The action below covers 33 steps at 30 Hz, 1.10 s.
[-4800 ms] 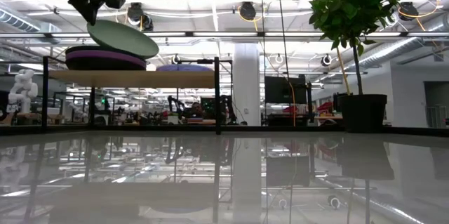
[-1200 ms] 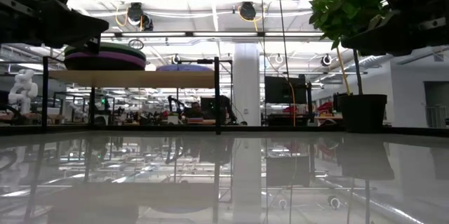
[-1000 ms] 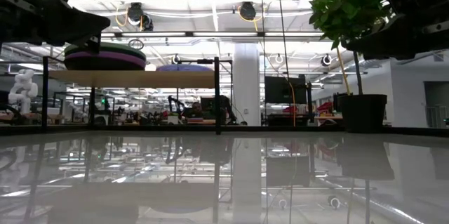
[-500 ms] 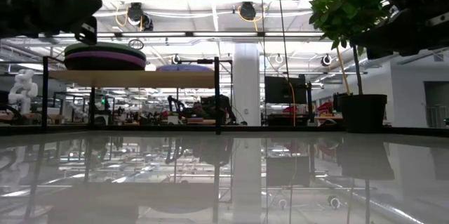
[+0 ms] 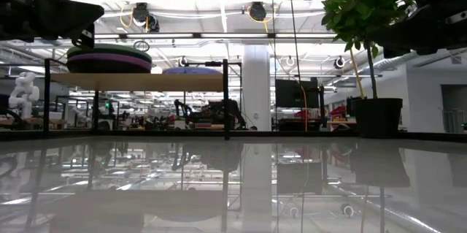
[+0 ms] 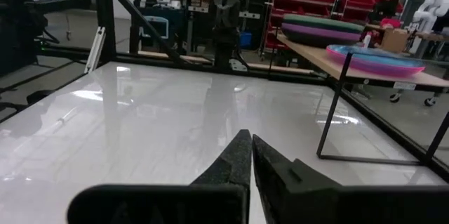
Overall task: Place and stack plates onto a shelf
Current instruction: Return to Home Position
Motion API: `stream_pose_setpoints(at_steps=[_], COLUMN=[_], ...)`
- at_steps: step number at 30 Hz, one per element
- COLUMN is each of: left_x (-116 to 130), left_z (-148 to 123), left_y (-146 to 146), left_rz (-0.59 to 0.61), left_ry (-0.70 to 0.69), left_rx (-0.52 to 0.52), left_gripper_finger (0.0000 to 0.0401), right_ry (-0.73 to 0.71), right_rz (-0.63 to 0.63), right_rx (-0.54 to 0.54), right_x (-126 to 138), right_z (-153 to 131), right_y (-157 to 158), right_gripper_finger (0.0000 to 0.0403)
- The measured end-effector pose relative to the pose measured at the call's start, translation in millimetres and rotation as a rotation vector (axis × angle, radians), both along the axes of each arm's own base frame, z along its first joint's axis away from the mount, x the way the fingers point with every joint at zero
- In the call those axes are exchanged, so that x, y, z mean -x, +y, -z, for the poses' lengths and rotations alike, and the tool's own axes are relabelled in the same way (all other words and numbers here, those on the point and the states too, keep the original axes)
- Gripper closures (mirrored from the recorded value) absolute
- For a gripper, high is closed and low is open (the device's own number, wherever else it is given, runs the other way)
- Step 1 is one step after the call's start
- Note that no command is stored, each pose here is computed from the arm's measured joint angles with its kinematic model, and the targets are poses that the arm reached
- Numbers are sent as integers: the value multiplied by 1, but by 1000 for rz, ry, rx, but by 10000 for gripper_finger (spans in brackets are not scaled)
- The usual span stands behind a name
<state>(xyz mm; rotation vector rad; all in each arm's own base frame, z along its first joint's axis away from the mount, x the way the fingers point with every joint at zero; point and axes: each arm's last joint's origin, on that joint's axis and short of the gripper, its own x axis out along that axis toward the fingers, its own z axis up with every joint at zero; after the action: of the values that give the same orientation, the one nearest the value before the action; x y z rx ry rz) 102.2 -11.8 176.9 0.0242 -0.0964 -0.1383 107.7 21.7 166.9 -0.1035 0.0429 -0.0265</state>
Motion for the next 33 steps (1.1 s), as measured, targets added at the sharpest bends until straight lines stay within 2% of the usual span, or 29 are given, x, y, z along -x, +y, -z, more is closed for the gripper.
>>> stream_pose_setpoints(at_steps=[13, 25, 33], left_x=[3, 3, 3], left_z=[1, 1, 2], left_y=[1, 1, 1], left_rz=[-6, -7, -7], left_ry=[3, 6, 17], left_rx=[29, 32, 33], left_gripper_finger=[400, 400, 400], right_ry=[-85, -88, -83], right_rz=[-1, 11, -34], right_rx=[37, 44, 53], right_x=[14, 13, 11], right_z=[-6, -5, -4], right_y=[-4, -7, -13], right_gripper_finger=[403, 403, 403])
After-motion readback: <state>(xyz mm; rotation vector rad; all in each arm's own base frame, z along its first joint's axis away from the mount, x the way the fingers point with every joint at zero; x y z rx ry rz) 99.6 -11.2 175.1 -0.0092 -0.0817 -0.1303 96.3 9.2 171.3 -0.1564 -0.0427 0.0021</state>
